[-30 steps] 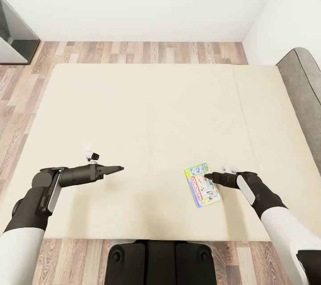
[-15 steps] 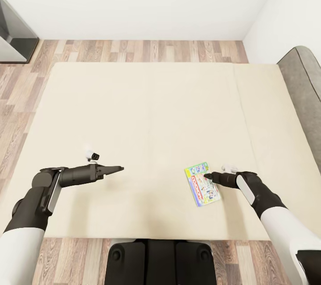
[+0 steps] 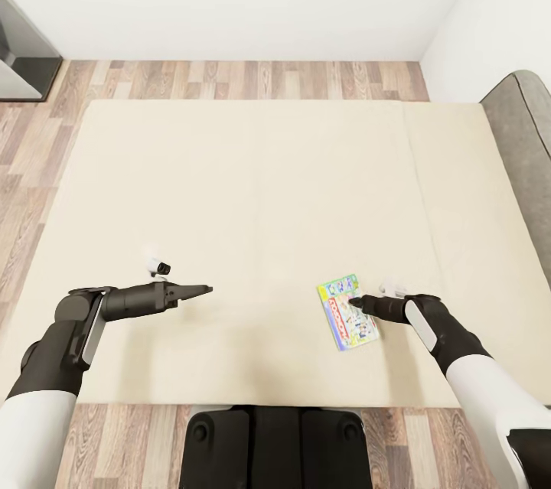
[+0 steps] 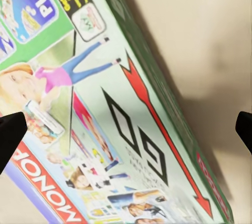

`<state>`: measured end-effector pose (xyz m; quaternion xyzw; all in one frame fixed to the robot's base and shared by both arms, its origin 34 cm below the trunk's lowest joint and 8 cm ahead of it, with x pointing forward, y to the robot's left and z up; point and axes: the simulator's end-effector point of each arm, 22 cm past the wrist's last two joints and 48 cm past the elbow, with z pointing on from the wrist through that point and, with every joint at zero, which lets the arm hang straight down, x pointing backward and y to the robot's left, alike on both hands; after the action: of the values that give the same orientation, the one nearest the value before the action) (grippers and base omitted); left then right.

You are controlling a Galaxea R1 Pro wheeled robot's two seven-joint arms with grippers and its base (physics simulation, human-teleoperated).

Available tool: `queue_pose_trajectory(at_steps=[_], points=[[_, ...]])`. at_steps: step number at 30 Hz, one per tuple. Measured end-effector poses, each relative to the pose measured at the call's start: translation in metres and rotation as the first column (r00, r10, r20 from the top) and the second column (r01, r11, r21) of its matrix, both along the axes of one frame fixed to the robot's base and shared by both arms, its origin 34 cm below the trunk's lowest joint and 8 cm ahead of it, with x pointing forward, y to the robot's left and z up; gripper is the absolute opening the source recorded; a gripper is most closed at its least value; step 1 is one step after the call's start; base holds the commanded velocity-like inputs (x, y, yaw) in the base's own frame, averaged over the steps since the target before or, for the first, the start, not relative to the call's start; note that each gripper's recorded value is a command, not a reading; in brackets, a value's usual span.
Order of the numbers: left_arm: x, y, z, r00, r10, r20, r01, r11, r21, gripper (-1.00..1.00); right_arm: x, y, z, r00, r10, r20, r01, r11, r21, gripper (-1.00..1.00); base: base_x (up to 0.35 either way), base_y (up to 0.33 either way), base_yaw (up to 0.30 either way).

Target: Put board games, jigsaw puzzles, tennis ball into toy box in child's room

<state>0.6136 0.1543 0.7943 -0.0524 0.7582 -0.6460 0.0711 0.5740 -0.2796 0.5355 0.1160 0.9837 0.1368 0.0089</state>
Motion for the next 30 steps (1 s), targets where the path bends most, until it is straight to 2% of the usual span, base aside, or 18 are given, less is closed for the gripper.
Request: queue_pose_trajectory(at_steps=[13, 30], points=[[-0.001, 0.0, -0.002, 1.0, 0.0, -0.002, 0.0, 1.0, 0.0, 1.0, 0.011, 0.016, 0.005, 1.0, 0.001, 0.02, -0.002, 0.998, 0.061, 1.0, 0.0, 0.0, 0.0], [-0.002, 0.0, -0.006, 1.0, 0.001, -0.011, -0.001, 1.0, 0.0, 1.0, 0.011, 0.012, 0.003, 1.0, 0.001, 0.02, -0.003, 0.998, 0.065, 1.0, 0.0, 0.0, 0.0]])
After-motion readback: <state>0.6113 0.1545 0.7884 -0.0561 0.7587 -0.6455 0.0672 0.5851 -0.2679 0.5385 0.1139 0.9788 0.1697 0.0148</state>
